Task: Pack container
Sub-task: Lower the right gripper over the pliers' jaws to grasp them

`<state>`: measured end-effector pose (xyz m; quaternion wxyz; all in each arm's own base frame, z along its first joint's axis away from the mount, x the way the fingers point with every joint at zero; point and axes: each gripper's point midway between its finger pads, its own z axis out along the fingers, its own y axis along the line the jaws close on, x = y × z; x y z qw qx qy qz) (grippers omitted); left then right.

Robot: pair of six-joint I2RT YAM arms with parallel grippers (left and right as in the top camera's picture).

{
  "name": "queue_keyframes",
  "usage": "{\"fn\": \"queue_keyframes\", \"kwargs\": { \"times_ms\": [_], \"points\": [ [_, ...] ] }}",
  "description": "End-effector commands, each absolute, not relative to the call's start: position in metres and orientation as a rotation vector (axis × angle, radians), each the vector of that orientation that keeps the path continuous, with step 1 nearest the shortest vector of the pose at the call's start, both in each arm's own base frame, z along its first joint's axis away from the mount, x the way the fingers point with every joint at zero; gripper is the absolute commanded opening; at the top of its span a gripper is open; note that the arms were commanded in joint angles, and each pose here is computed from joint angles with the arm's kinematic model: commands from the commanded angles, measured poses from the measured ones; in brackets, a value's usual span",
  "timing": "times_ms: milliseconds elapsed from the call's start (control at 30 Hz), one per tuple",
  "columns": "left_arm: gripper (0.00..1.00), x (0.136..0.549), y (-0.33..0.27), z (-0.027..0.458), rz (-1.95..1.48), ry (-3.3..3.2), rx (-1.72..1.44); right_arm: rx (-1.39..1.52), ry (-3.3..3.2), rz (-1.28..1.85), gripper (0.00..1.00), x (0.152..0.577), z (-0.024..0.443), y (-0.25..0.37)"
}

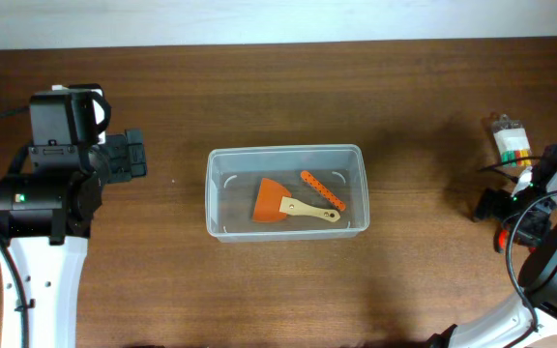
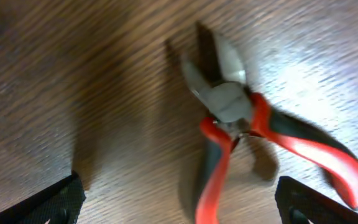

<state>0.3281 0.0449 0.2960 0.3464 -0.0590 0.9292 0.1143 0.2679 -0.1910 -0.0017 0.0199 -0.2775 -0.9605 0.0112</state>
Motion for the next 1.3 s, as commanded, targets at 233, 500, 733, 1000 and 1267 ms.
{"fn": "queue_keyframes", "kwargs": {
  "times_ms": [233,500,733,1000,1267],
  "points": [
    [0.99,0.3285,0.0468,0.3055,0.305,2.384,-0.172,-0.796,-2.984,0.037,0.99,0.2703,-0.0073,-0.1811],
    [0.99,0.3285,0.0468,0.3055,0.305,2.384,-0.172,-0.798,-2.987,0.024,0.99,0.2714,-0.0074,-0.18],
    [0.99,0.3285,0.0468,0.3056,0.305,2.384,-0.172,-0.803,-3.003,-0.023,0.99,0.2759,-0.0075,-0.1759],
    [0.99,0.3285,0.0468,0.3055,0.305,2.384,-0.172,-0.804,-3.002,-0.021,0.99,0.2753,-0.0079,-0.1762],
    [0.99,0.3285,0.0468,0.3055,0.305,2.384,-0.172,-0.817,-2.987,0.015,0.99,0.2701,-0.0081,-0.1826]
  ]
}}
